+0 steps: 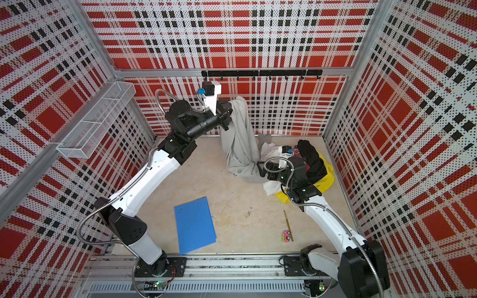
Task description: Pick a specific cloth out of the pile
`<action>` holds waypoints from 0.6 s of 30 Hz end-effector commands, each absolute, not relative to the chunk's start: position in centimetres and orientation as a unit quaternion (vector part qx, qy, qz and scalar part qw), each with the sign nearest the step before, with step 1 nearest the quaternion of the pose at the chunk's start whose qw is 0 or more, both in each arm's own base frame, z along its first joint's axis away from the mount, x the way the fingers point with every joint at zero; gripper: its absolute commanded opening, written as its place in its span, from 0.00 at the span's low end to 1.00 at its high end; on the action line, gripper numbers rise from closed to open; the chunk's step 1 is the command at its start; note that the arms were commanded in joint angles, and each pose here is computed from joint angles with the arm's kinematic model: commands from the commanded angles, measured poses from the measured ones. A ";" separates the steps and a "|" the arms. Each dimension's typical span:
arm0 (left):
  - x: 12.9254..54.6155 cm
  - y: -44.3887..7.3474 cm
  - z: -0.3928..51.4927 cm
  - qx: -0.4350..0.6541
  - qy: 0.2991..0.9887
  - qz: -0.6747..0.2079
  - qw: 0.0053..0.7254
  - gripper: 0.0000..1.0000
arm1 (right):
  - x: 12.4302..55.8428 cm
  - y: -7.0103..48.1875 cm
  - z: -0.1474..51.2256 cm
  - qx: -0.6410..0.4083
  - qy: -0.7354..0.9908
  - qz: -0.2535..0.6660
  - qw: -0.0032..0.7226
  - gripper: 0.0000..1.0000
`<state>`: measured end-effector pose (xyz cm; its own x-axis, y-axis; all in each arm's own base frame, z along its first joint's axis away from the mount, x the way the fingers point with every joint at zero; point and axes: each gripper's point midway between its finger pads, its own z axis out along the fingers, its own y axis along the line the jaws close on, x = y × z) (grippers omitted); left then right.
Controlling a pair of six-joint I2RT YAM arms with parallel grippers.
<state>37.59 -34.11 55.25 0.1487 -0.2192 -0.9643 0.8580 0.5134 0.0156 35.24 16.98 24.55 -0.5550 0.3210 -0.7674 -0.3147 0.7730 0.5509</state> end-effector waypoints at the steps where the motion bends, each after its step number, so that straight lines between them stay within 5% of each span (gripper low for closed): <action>1: 35.7 -35.3 57.3 0.326 0.487 -0.409 0.699 0.00 | 34.9 18.3 29.2 -0.069 0.761 0.363 0.533 1.00; 18: 33.0 -35.6 56.4 0.384 0.490 -0.417 0.662 0.00 | 33.9 16.5 30.7 -0.190 0.745 0.272 0.578 1.00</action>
